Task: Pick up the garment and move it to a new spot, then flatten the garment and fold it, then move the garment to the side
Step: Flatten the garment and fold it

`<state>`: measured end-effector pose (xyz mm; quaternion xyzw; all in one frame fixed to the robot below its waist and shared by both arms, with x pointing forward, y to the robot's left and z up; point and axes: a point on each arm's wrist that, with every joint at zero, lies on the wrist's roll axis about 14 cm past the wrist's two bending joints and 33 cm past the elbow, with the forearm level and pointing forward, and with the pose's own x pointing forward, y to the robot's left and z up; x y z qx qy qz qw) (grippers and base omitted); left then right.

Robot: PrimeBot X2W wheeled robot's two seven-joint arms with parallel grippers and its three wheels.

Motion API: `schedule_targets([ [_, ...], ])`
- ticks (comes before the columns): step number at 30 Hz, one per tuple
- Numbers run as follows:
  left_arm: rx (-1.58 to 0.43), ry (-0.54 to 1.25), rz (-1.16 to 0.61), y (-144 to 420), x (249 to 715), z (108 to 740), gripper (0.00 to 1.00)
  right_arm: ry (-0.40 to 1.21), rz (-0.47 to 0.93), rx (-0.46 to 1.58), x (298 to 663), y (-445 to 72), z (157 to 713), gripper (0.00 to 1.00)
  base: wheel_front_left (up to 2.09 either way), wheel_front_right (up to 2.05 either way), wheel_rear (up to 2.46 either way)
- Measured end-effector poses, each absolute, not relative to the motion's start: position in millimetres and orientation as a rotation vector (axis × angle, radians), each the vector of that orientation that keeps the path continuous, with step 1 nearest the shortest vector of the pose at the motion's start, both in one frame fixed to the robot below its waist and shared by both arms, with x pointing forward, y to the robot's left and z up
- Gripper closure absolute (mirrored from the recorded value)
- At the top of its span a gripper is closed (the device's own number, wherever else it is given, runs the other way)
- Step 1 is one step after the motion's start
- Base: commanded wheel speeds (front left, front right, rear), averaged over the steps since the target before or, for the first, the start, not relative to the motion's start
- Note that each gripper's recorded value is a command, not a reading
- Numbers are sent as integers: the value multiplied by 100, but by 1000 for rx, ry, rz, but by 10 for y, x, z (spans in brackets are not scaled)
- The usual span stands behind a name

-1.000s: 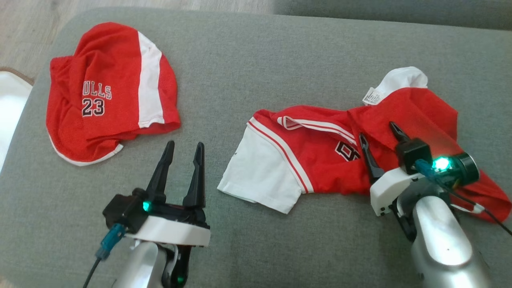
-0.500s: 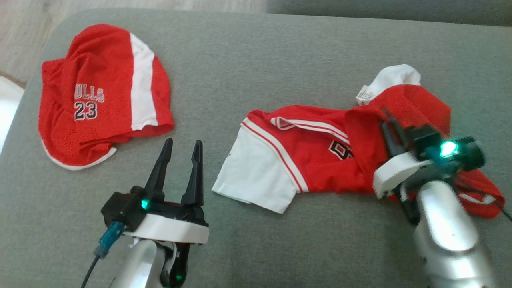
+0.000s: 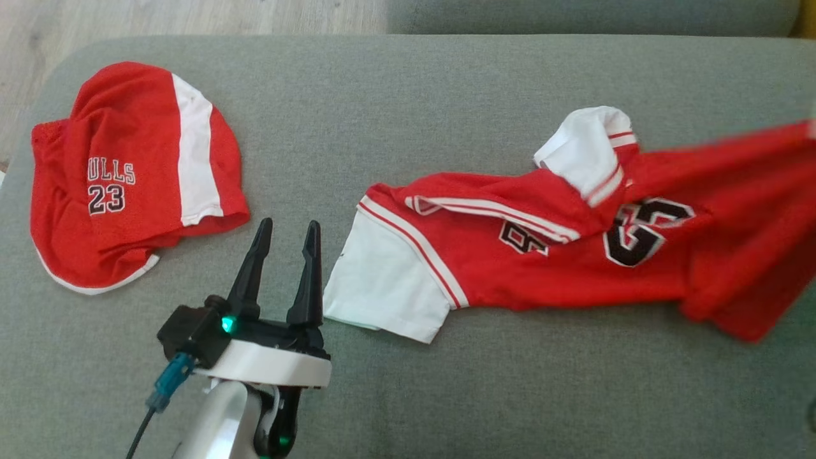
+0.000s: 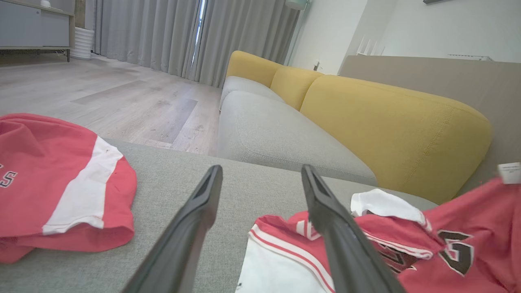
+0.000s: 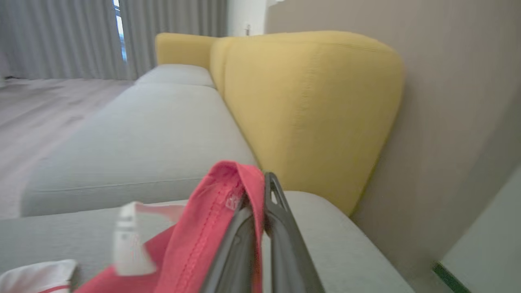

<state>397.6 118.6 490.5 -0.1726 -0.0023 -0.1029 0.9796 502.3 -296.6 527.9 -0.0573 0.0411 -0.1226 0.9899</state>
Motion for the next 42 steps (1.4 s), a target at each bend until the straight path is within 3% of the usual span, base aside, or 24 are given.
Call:
schedule_targets([
  [8, -345, 2, -186, 1255, 3963, 4874, 0, 115, -517, -133, 4831, -3738, 5438, 100, 0, 0, 0],
  [9, -344, 1, -182, 1269, 3959, 4875, 0, 135, -543, -130, 4809, -3792, 5423, 15, 0, 0, 0],
  [10, -343, 1, -178, 1281, 3953, 4876, 0, 163, -561, -123, 4794, -3818, 5388, 0, 0, 0, 0],
  [17, -341, -17, -171, 1315, 3925, 4936, 0, 187, -531, -107, 4811, -3548, 5302, 0, 0, 0, 0],
  [23, -342, -29, -182, 1283, 3920, 4984, 0, 109, -478, -124, 4850, -3345, 5539, 0, 0, 0, 0],
  [33, -346, -50, -217, 1173, 3910, 5071, 0, 125, -445, -144, 4659, -3274, 5568, 0, 0, 0, 0],
  [42, -354, -48, -231, 1116, 3833, 5070, 0, 318, -365, -93, 4196, -3138, 4988, 0, 0, 0, 0],
])
